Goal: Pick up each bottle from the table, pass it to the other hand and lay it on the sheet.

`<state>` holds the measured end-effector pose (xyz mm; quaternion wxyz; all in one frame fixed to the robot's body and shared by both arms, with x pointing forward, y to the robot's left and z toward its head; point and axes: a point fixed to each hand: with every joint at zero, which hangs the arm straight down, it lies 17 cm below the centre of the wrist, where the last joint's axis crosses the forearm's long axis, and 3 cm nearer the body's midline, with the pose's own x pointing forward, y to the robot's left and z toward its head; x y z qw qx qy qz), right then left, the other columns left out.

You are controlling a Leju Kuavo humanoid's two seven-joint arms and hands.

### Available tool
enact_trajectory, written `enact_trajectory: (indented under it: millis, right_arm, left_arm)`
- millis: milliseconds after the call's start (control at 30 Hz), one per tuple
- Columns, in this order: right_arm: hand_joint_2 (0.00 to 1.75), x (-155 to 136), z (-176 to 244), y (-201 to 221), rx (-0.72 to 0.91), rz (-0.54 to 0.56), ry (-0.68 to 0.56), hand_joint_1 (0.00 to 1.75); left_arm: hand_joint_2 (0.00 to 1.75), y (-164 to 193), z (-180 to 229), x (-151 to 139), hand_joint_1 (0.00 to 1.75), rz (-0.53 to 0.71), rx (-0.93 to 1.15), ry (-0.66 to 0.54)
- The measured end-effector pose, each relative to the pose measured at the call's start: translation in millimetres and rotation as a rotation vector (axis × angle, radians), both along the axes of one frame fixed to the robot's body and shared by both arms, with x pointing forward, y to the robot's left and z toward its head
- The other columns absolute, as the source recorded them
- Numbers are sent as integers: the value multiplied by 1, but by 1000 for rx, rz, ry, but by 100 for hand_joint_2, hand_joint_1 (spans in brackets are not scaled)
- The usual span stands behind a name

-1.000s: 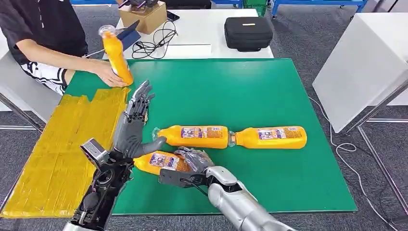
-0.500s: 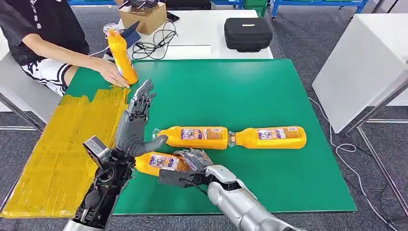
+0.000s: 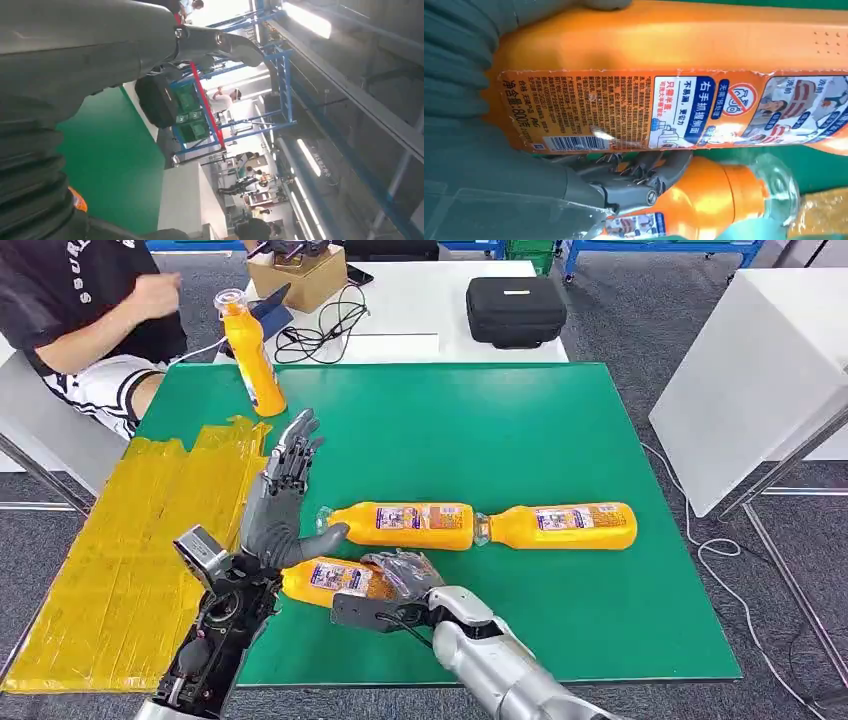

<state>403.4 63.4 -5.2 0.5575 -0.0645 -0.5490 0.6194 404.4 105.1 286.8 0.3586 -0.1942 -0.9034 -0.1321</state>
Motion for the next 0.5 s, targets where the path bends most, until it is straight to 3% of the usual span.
enact_trajectory:
  millis: [133,500]
  right_arm:
    - [175,4,12,-4,168,-107,-29,175]
    - [175,-2,26,-11,362,-204,12,175]
  left_arm:
    - [175,2,-5,-8,0,-9,-6,8]
    - [175,6,-4,-10,0,-7,-32,14]
